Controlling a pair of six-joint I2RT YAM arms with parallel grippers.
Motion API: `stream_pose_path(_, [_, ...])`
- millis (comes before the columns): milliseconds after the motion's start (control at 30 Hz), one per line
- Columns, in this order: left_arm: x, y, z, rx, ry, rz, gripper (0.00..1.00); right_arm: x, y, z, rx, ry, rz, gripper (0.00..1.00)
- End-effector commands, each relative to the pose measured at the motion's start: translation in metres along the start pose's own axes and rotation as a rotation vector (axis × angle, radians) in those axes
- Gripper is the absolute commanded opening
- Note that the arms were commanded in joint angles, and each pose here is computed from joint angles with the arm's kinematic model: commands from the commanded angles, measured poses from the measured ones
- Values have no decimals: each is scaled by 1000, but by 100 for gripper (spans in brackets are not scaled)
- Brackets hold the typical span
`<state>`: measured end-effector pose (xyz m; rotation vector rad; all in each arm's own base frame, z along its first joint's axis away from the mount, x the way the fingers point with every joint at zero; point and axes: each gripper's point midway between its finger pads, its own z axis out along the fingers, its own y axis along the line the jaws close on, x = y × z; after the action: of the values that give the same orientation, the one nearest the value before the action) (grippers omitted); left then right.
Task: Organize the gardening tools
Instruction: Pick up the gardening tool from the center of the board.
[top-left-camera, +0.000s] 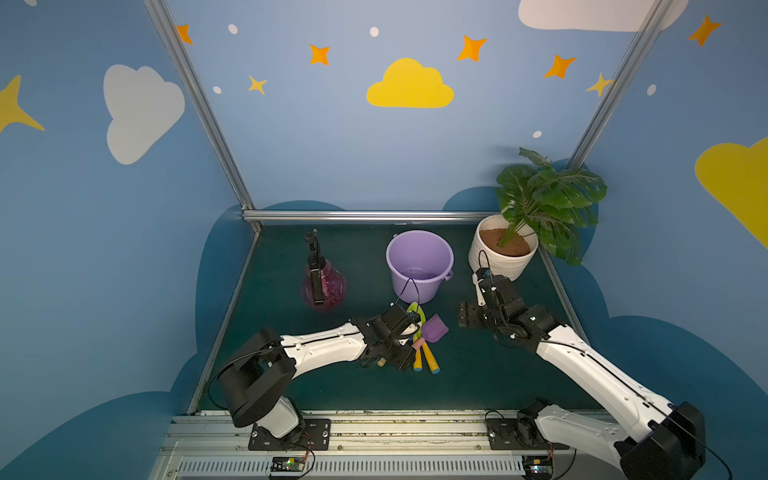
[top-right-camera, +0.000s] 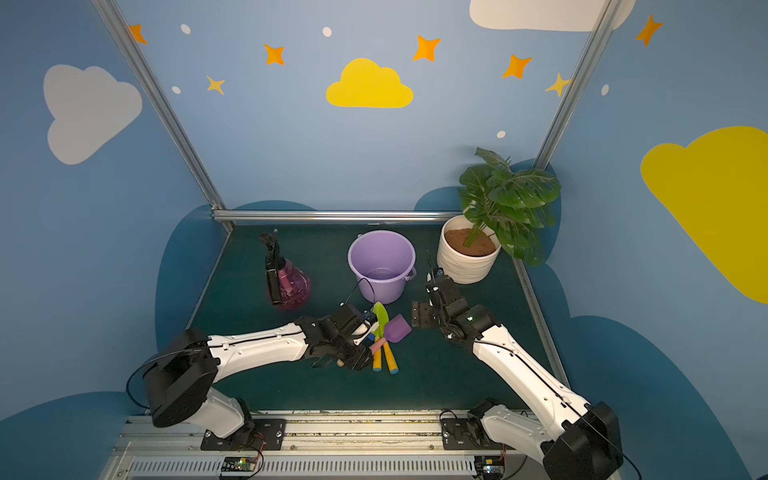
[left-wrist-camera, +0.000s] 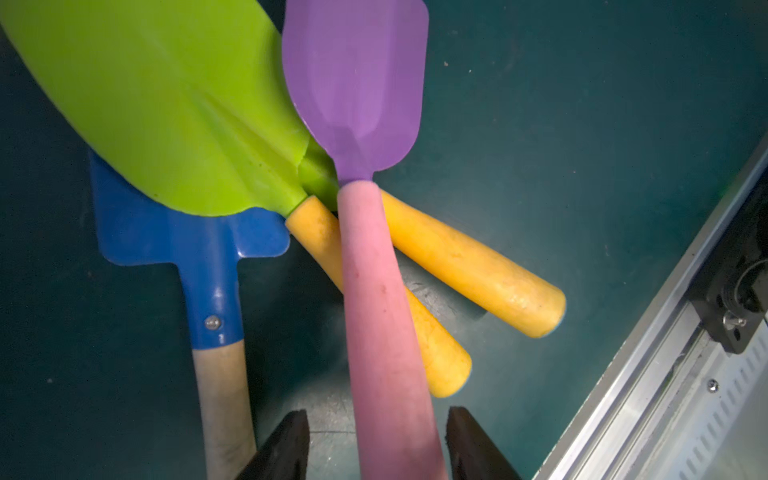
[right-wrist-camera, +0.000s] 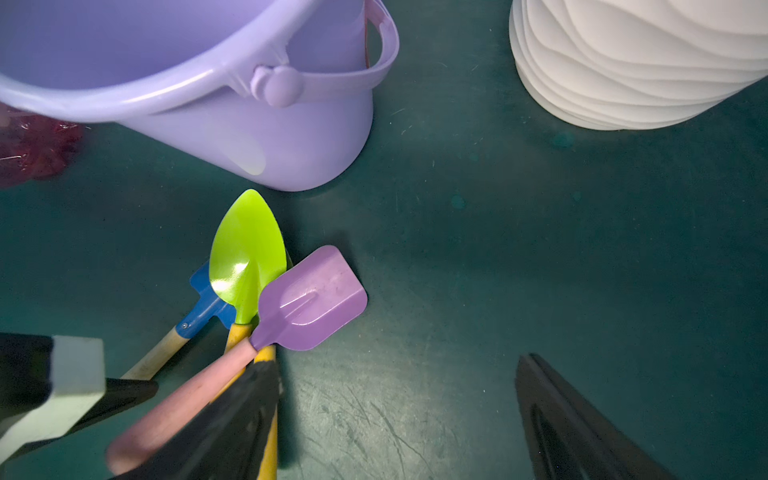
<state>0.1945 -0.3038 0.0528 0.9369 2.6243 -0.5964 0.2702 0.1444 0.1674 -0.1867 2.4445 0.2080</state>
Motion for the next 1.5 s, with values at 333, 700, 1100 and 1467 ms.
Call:
stream_pose_path(333, [-13, -5, -9, 10, -78, 33, 28, 9, -8, -2, 29, 9, 29, 91])
stream_pose_path(700, [-22, -2, -37, 13, -227, 24, 4, 15, -6, -4, -51, 60, 153, 89])
stream_pose_path(1100, [-31, -22, -95, 166, -533, 94, 3, 12, 22, -21, -484, 135, 322, 77])
stream_pose_path(1467, [-28, -48, -122, 317, -618, 160, 3, 0, 53, -37, -763, 155, 372, 77])
